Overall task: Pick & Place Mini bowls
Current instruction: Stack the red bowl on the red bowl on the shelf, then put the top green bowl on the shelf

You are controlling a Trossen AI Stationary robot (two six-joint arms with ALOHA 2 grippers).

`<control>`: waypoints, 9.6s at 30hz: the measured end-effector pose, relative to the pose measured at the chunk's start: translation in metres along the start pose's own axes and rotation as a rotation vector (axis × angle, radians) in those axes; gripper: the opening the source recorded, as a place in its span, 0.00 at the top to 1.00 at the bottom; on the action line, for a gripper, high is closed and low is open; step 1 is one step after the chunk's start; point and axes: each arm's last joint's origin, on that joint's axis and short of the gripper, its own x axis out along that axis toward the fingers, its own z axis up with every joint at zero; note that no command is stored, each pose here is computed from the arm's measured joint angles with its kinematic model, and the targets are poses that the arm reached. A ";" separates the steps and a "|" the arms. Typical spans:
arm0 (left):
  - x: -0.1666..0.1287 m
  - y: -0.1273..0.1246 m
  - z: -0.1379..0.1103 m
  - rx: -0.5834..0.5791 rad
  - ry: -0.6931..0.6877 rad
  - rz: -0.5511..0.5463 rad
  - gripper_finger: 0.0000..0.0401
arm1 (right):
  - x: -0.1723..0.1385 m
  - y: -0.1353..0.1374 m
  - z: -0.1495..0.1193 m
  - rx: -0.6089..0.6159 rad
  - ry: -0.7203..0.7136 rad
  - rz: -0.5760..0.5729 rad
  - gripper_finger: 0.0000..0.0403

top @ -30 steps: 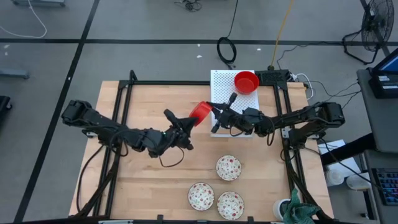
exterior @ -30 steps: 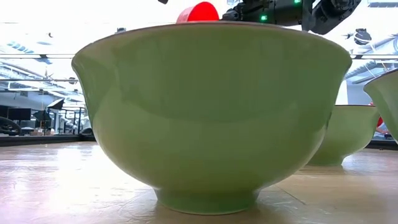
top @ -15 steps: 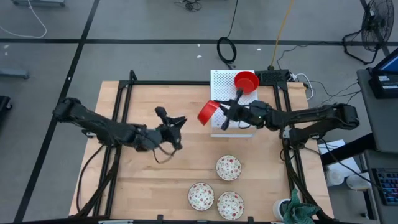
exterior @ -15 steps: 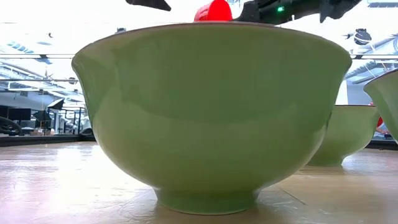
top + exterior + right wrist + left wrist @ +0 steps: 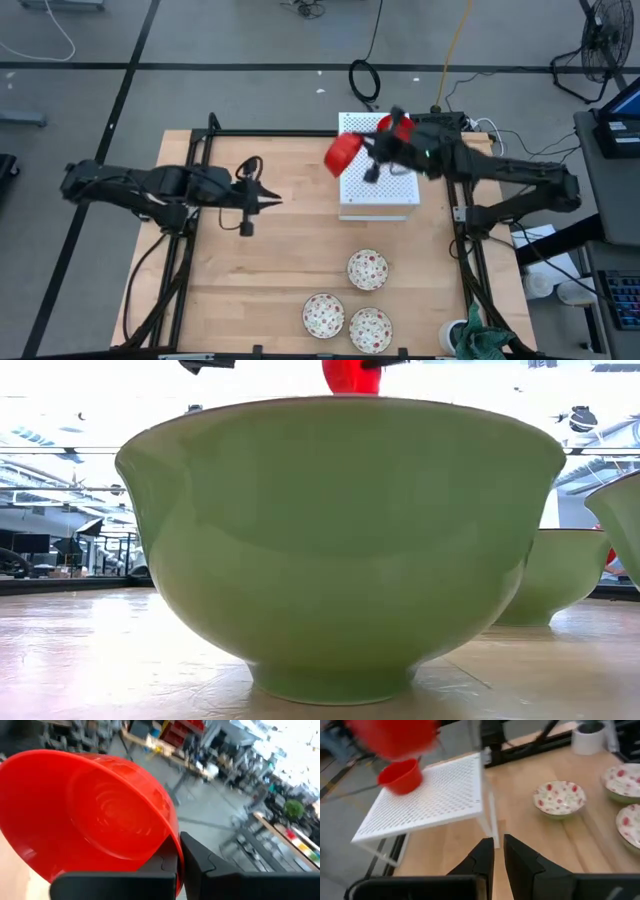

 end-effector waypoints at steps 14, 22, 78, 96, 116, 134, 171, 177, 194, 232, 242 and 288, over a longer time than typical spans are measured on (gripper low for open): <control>0.007 0.036 -0.076 -0.152 -0.177 0.116 0.88 | 0.053 -0.144 0.035 0.163 0.476 -0.192 1.00; 0.016 0.038 -0.092 -0.192 -0.112 0.103 0.88 | 0.072 -0.183 -0.028 0.478 0.619 -0.053 1.00; 0.016 0.037 -0.096 -0.119 -0.067 0.100 0.88 | 0.044 -0.174 -0.093 0.733 1.157 0.029 1.00; 0.016 0.037 -0.096 -0.118 -0.067 0.100 0.88 | 0.048 -0.167 -0.120 0.751 1.275 0.053 1.00; 0.016 0.037 -0.095 -0.112 -0.067 0.100 0.88 | 0.049 -0.164 -0.125 0.749 1.293 0.064 0.87; 0.016 0.037 -0.095 -0.115 -0.067 0.100 0.88 | -0.005 -0.182 -0.066 0.664 0.896 -0.131 0.64; 0.016 0.036 -0.097 -0.095 -0.045 0.094 0.88 | -0.046 -0.069 -0.194 0.618 0.123 -0.134 1.00; 0.016 0.036 -0.097 -0.095 -0.045 0.094 0.88 | -0.045 -0.067 -0.199 0.631 0.086 -0.146 1.00; 0.016 0.036 -0.097 -0.081 -0.045 0.095 0.88 | -0.028 -0.064 -0.174 0.625 -0.200 -0.016 1.00; 0.016 0.036 -0.097 -0.070 -0.043 0.096 0.88 | -0.010 -0.061 -0.137 0.541 -0.327 0.111 1.00; 0.016 0.036 -0.097 -0.070 -0.043 0.097 0.88 | -0.031 -0.035 -0.111 0.570 -0.404 0.460 1.00; 0.016 0.038 -0.093 -0.122 -0.096 0.109 0.88 | -0.069 0.095 -0.094 0.324 -0.423 1.158 1.00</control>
